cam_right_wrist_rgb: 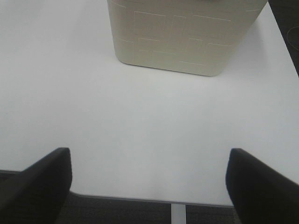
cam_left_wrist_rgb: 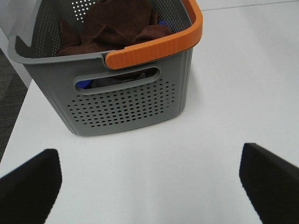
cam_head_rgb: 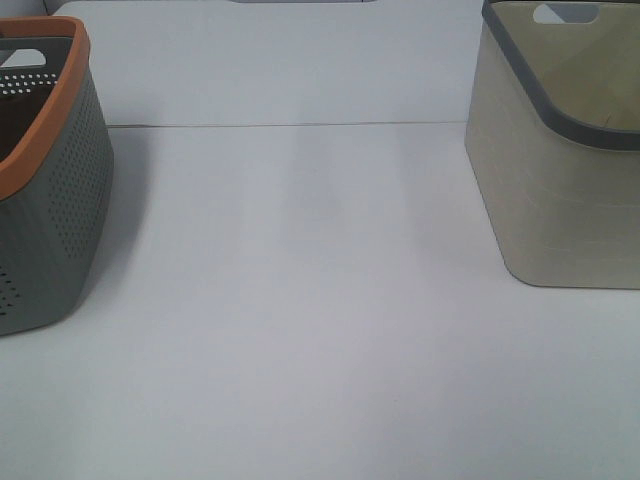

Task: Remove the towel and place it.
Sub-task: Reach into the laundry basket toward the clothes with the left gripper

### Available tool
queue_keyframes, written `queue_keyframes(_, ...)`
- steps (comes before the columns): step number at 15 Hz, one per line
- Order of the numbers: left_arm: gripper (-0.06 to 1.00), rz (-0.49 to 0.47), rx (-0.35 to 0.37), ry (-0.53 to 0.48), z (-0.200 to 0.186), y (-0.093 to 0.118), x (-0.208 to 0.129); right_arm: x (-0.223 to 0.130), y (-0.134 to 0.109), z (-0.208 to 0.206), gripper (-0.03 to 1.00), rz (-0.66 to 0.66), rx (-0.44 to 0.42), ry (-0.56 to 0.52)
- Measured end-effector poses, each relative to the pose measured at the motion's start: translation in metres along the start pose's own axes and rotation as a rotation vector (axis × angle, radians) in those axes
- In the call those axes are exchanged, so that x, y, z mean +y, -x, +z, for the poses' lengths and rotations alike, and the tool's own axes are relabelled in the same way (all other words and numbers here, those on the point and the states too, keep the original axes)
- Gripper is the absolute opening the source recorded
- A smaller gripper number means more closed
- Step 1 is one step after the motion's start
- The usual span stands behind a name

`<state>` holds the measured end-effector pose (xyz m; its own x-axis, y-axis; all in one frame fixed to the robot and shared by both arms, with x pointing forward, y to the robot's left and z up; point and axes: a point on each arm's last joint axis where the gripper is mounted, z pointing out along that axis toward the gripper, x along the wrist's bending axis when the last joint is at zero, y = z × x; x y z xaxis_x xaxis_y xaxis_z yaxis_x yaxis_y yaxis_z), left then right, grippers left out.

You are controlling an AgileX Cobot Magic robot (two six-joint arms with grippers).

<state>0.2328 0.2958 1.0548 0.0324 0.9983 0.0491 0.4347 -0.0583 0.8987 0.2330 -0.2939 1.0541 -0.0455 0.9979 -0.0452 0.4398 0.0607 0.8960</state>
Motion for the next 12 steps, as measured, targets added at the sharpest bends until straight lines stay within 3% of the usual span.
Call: queue_keyframes(12,0.99,0.0,0.0,0.0,0.0,0.0,0.0,0.0,0.0,0.0,0.79,0.0,0.0,0.0)
